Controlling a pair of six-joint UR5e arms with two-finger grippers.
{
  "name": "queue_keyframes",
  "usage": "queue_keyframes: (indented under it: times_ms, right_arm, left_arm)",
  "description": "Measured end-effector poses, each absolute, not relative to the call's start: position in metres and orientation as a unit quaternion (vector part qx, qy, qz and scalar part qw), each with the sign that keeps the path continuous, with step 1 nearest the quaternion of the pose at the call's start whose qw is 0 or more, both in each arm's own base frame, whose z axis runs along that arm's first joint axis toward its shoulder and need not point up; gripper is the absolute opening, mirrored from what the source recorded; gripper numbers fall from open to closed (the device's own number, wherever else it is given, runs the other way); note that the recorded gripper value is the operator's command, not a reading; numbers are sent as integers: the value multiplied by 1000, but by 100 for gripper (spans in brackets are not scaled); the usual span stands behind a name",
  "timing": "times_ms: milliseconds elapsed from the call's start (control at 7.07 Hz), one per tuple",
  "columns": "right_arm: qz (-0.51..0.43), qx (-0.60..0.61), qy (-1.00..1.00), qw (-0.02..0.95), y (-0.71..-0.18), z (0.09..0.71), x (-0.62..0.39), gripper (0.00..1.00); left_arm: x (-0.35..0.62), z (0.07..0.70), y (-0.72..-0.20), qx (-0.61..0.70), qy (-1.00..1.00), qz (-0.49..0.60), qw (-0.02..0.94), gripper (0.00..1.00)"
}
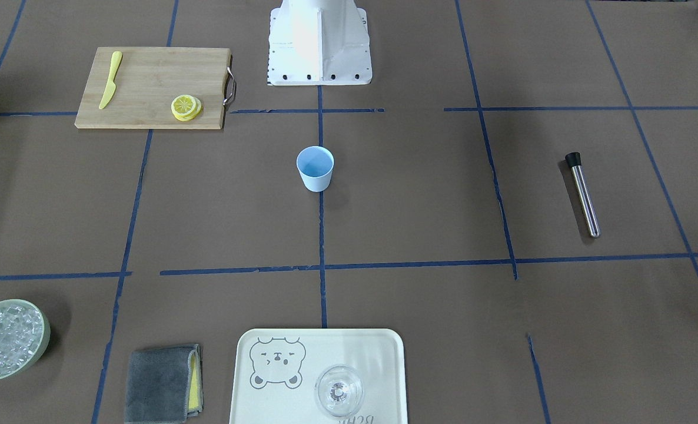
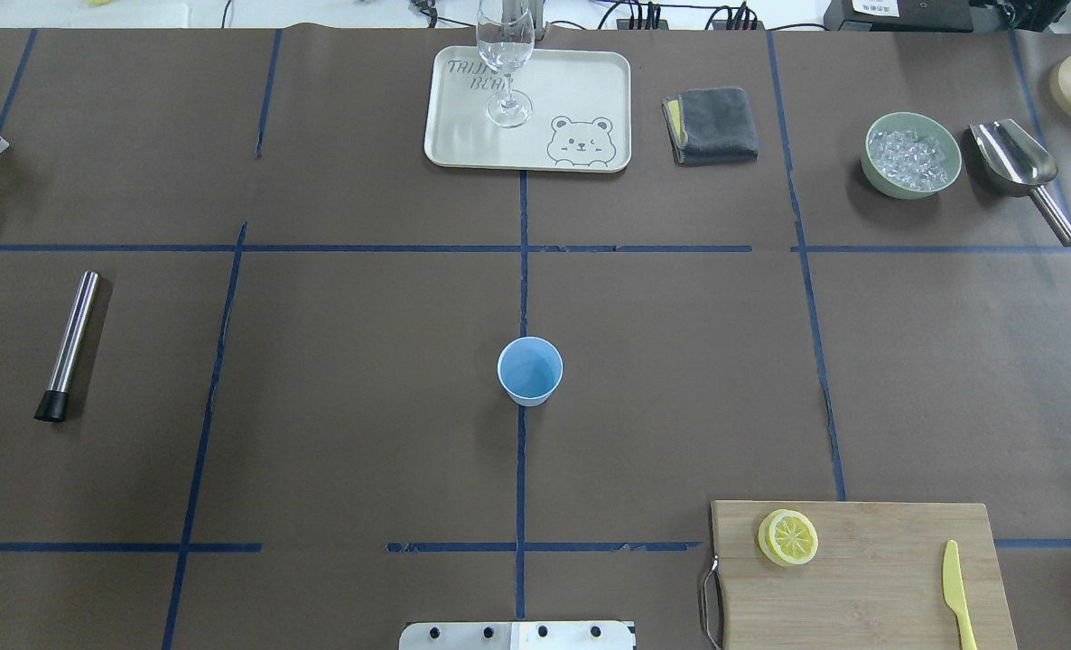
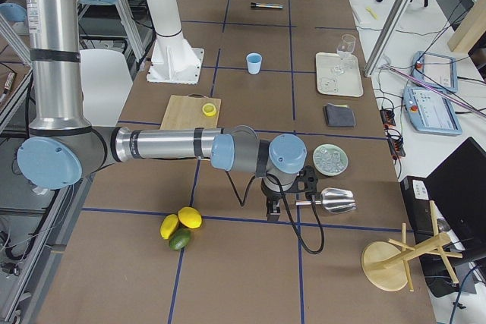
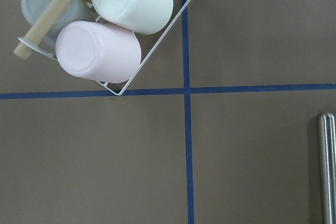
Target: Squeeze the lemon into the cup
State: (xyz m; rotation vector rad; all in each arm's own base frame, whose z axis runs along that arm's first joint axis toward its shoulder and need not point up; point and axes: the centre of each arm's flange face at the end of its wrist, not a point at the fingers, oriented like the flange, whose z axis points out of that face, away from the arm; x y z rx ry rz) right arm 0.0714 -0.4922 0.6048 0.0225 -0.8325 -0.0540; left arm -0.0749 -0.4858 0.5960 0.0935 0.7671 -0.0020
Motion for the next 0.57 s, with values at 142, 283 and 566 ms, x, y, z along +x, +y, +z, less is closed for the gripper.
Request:
queue_keyframes:
  times_ms: [142, 283, 566]
  right_arm:
    - [-12, 23, -405, 914, -505, 574, 67, 100]
    - [-10, 33, -409, 912, -513, 544, 54, 100]
    - [-46, 27, -422, 905, -514, 511, -5, 100]
  left_arm:
    - [-75, 595, -486, 46, 374, 0, 926, 100]
    - [-75, 592, -486, 50, 374, 1, 926, 100]
    - [-75, 583, -486, 58, 374, 4, 926, 100]
